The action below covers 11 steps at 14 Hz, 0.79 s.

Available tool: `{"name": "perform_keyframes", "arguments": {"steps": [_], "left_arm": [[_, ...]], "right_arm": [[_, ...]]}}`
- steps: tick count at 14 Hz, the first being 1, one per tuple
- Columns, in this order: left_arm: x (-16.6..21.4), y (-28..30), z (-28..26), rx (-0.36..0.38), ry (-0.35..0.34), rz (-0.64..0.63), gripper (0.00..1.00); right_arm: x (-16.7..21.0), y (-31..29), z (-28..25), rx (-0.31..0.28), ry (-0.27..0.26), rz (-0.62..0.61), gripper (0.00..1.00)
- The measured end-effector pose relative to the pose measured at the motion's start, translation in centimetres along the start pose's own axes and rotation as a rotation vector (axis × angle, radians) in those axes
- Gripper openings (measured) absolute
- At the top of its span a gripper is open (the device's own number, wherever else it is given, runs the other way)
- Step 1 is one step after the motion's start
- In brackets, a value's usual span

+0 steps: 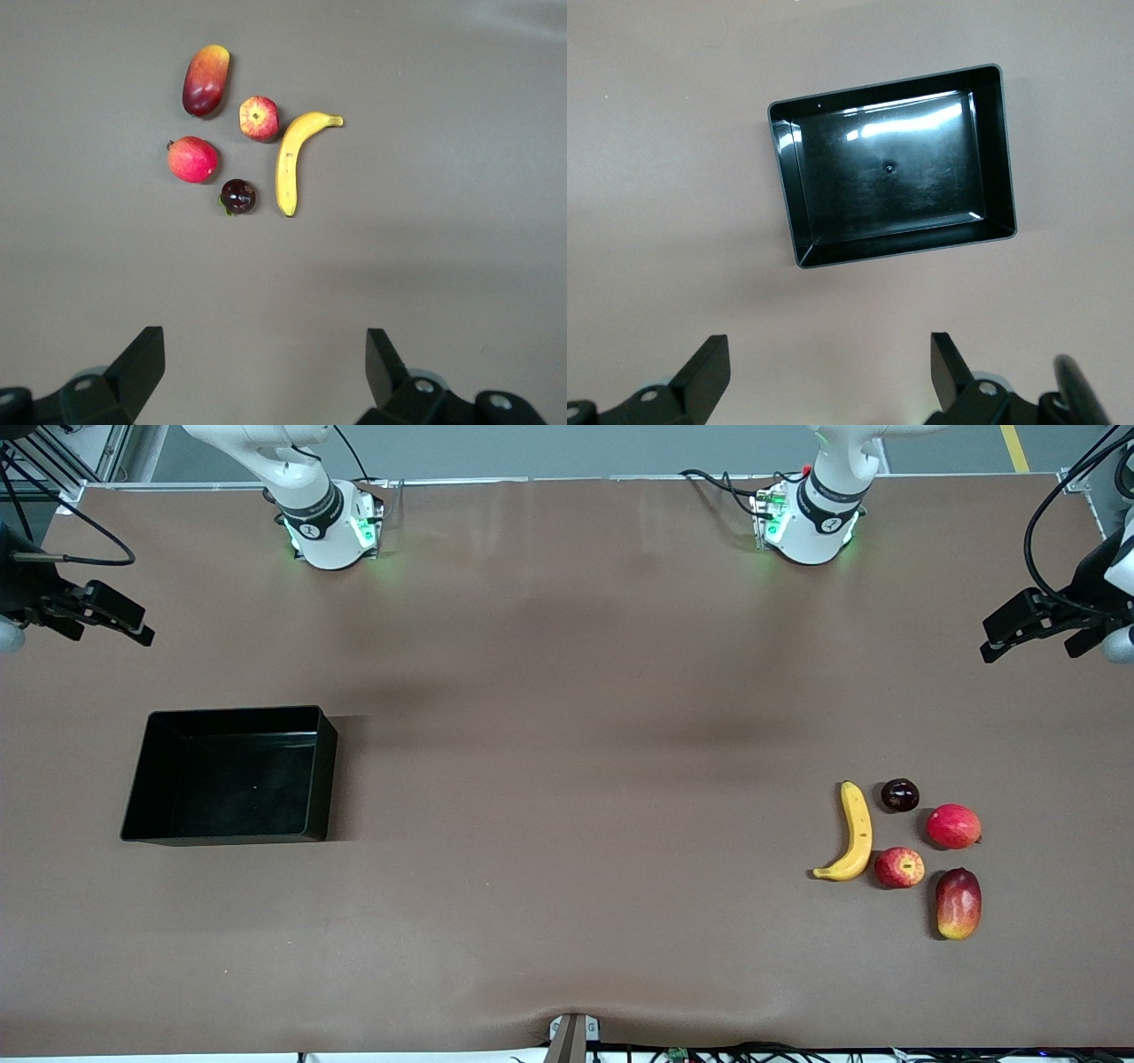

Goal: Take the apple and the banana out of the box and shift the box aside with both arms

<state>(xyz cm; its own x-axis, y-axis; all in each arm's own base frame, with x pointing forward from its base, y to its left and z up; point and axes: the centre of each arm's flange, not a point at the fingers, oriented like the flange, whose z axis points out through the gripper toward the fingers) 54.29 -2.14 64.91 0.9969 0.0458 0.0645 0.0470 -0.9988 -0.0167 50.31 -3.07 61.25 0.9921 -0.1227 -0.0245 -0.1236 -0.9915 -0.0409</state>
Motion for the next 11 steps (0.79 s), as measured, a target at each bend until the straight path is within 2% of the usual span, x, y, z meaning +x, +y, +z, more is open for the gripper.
{"name": "perform_keyframes", "arguments": {"steps": [5, 9, 11], "left_arm": [[0.0, -0.1, -0.5, 0.0, 0.011, -0.002, 1.0], [0.1, 0.1, -0.4, 0.0, 0.007, 0.003, 1.0], [0.1, 0.3, -0.2, 0.0, 0.004, 0.005, 1.0]], "right_arm": [[0.6, -0.8, -1.6, 0.002, 0.038, -0.016, 1.0], [2.0, 0.0, -0.9, 0.014, 0.013, -0.02, 1.0], [2.2, 1.1, -0.8, 0.053, 0.006, -0.021, 1.0]]}}
